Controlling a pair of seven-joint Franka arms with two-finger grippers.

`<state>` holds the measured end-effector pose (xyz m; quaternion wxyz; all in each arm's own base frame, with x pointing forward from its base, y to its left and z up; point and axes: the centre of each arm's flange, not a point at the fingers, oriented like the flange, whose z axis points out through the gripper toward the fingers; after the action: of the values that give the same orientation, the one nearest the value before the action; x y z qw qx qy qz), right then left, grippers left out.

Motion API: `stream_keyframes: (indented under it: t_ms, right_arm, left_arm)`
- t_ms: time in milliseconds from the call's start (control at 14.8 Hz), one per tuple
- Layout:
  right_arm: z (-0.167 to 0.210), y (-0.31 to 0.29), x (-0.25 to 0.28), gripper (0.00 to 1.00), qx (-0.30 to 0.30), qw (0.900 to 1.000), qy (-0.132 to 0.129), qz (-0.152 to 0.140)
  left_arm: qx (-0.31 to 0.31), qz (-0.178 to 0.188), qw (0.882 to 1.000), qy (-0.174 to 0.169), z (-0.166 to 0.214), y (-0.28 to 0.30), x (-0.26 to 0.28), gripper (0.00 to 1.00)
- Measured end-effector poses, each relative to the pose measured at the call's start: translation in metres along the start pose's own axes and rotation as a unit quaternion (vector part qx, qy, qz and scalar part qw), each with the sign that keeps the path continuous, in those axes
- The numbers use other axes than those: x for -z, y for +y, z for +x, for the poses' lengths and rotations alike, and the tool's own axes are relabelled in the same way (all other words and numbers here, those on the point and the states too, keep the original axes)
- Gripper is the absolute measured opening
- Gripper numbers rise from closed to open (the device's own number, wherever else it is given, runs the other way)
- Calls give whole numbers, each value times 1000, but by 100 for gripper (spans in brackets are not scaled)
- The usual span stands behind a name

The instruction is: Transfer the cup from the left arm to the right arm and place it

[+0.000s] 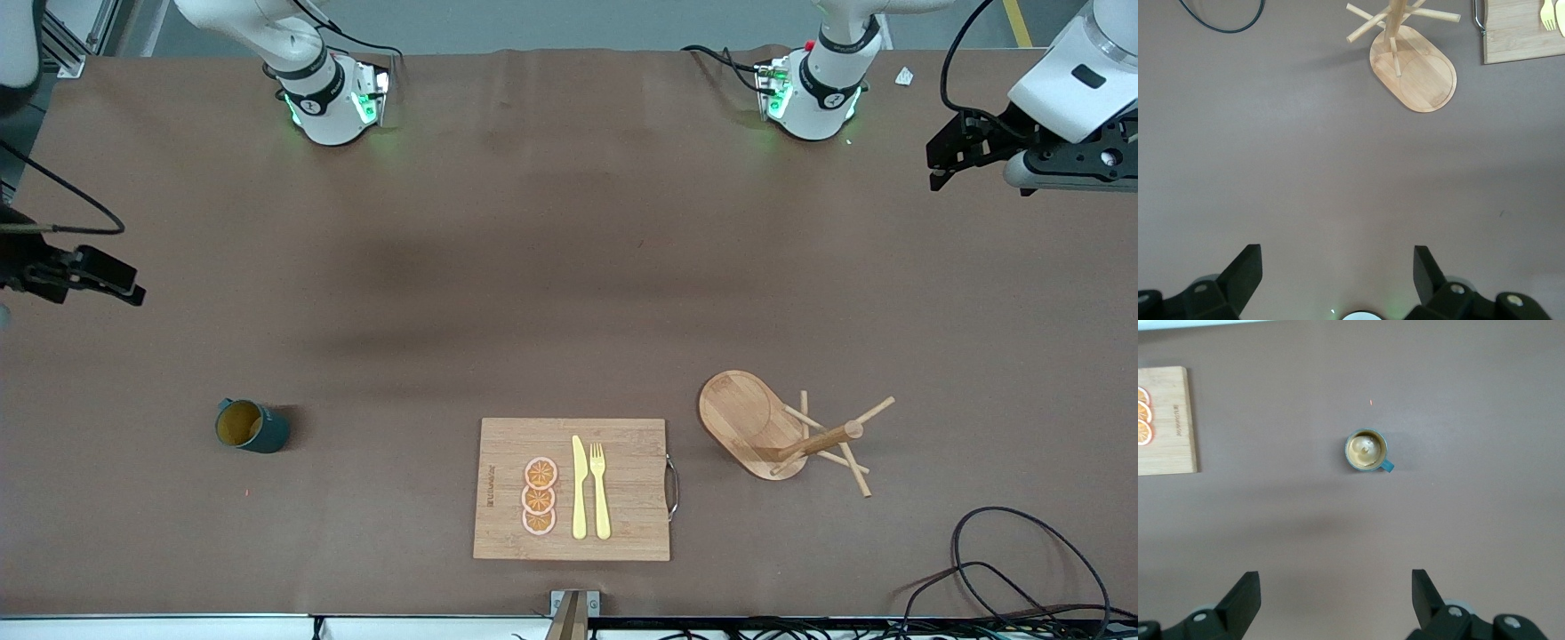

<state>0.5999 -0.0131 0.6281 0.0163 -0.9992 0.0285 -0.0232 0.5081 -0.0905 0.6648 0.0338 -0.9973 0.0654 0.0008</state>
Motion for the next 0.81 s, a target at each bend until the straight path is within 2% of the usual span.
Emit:
stream_keyframes:
  t_ms: [269, 472, 808]
  right_arm:
    - [-2, 7, 3, 100, -4, 1000, 2, -7]
    - [1, 6, 0, 100, -3, 1000, 5, -29]
    - [-1, -7, 8, 100, -18, 999, 15, -25]
  left_arm:
    - [-3, 0, 1000, 1, -1, 3, 1, 100]
    - [-5, 0, 1000, 1, -1, 5, 1, 100]
    - [-5, -5, 1000, 0, -1, 6, 1, 100]
